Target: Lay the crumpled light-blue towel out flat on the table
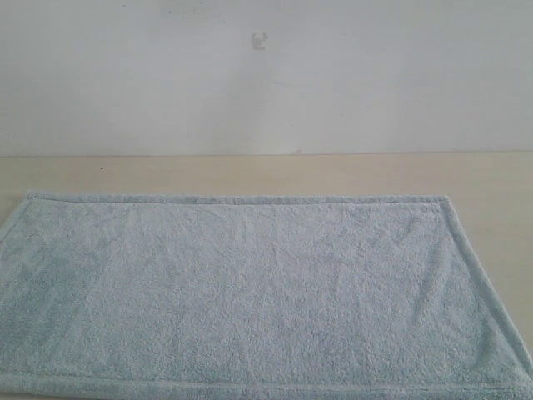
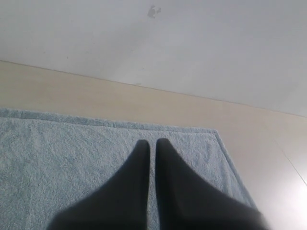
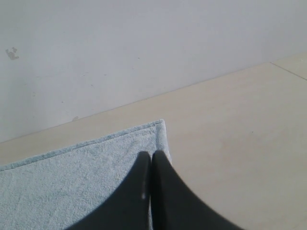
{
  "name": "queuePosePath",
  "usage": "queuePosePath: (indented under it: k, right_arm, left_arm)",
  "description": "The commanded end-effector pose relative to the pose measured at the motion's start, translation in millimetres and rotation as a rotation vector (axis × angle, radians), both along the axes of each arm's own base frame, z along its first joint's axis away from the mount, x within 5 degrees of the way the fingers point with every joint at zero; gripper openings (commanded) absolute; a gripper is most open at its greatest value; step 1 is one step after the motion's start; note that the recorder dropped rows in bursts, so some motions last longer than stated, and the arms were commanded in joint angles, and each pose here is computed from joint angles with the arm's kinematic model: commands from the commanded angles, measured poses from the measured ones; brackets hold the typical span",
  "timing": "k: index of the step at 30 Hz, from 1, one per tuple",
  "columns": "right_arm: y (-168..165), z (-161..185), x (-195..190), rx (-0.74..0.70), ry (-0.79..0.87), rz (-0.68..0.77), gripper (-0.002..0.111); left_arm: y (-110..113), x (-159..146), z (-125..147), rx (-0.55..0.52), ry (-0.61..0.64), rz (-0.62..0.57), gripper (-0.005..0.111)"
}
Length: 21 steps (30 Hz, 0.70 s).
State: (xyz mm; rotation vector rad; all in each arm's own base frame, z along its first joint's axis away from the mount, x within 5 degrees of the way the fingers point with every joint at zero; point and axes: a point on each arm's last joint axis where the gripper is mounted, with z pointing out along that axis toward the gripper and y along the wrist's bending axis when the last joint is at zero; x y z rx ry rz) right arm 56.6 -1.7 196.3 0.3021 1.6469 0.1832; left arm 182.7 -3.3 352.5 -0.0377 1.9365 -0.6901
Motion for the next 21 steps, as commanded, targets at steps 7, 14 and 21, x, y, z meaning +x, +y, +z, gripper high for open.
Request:
queuePosePath:
  k: [7,14,21]
  right_arm:
    - [-0.1,0.7,-0.5,-0.002,-0.009,-0.002,0.000]
    - [-0.1,0.7,-0.5,-0.002,-0.009,-0.002,0.000]
    - [-0.1,0.7,-0.5,-0.002,-0.009,-0.002,0.000]
  left_arm:
    - [-14.5,-58.9,-34.4,0.069,-0.078,0.083,0.004]
    - [-21.2,-100.0,-76.2,0.494,-0.056,-0.025,0.004]
    - [-18.2,-111.8,-91.5,0.664,-0.089,-0.036,0.004]
